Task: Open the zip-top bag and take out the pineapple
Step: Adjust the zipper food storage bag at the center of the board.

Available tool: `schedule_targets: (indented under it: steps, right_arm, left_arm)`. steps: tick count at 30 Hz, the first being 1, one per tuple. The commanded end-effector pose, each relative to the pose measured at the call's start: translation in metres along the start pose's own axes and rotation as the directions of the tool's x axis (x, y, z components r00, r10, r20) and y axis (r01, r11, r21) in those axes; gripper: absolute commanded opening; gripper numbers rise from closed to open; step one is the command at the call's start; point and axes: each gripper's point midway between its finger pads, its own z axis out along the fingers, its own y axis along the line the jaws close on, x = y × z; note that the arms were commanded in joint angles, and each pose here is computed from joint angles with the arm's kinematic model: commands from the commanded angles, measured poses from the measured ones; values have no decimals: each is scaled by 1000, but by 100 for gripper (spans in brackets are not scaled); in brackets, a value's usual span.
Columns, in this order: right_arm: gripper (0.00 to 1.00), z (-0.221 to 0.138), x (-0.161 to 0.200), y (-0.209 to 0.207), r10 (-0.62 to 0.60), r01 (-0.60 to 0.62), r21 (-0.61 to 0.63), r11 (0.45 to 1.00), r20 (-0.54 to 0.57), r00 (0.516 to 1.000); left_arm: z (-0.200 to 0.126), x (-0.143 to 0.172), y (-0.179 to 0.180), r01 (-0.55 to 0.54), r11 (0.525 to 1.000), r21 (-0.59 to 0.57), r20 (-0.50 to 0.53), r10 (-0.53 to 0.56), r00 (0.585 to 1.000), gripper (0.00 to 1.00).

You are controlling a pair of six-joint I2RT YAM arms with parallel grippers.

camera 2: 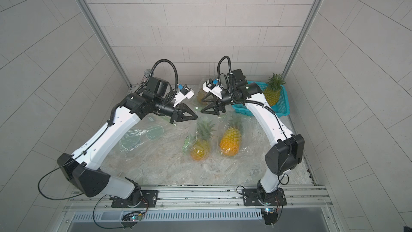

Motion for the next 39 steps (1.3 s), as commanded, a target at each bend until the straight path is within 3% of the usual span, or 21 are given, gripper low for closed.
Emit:
schedule_targets:
  steps: [1, 7, 11, 17, 20, 29, 39]
  right_arm:
    - [56, 3, 8, 31, 7, -12, -136, 991, -40, 999]
    - [1, 0, 8, 38, 35, -47, -189, 981, -70, 997]
    - [0, -4, 5, 26, 44, -52, -84, 995, -93, 995]
    - [0, -19, -2, -4, 30, -19, 248, 969, -42, 999]
    - [0, -25, -3, -3, 29, -17, 313, 949, -34, 999]
    - [0, -19, -2, 20, 53, -26, 294, 955, -86, 995]
    - [0, -1, -10, 32, 47, -18, 230, 973, -118, 992]
  left_arm:
    - [-5, -11, -12, -98, 995, 19, 14, 98, 995, 0]
    - [-9, -6, 0, -105, 991, -81, -19, 104, 994, 0]
    - [-16, -2, 13, -115, 974, -194, -43, 109, 993, 0]
    - [-30, -5, 31, -87, 937, -338, -1, 92, 996, 0]
    - [-36, -8, 31, -79, 931, -356, 42, 101, 994, 11]
    - [-56, -15, 10, -83, 955, -285, 176, 137, 975, 51]
    - [-62, -25, -7, -205, 938, -280, 198, 265, 944, 59]
